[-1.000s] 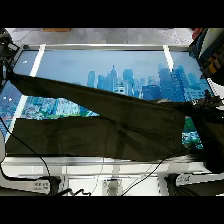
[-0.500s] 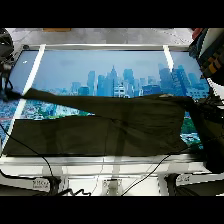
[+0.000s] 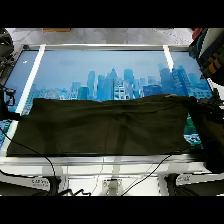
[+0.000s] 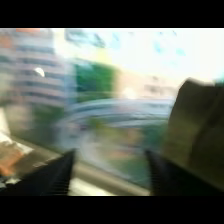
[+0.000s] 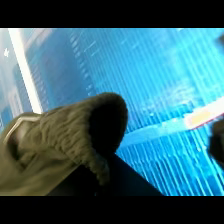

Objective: Fold the clothes and pants, and hang the long-sleeved shirts on hangers.

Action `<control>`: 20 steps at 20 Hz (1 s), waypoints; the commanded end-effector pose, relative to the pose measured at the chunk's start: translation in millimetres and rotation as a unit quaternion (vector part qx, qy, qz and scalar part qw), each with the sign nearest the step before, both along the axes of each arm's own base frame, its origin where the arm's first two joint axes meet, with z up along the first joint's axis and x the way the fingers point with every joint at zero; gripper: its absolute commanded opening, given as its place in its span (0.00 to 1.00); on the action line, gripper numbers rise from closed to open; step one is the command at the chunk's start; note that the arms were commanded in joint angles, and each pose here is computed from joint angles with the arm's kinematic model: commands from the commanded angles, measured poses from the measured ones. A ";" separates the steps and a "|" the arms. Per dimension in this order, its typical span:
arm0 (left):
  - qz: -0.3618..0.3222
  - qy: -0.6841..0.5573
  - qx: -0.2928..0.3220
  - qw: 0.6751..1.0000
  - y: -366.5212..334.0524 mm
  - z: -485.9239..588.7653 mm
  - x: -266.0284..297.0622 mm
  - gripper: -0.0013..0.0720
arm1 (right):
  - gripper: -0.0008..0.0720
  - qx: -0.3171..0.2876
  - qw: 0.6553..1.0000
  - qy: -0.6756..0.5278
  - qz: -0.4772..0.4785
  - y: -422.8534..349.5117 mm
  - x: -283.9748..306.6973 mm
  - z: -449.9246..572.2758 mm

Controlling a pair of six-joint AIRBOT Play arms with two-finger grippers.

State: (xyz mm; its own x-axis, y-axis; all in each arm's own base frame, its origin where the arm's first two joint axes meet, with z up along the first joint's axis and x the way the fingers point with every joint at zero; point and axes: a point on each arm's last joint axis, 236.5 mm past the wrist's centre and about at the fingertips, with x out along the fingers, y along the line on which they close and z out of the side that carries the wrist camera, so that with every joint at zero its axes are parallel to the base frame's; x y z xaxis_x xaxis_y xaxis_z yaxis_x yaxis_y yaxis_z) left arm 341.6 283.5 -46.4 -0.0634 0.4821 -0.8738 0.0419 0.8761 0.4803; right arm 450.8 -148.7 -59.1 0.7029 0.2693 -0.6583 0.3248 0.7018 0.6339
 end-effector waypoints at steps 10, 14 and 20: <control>0.034 -0.011 -0.020 0.999 -18.0 -6.8 4.2 0.79 | 0.06 -0.006 1.000 0.004 0.006 0.8 -1.7 -2.2; 0.020 -0.168 -0.096 0.981 -56.5 7.7 84.8 0.79 | 0.06 -0.013 1.000 0.008 0.008 -0.7 -3.3 -4.5; 0.042 -0.286 -0.184 0.940 -89.7 1.8 143.2 0.78 | 0.06 -0.046 0.998 0.033 0.034 -3.8 -14.8 -16.6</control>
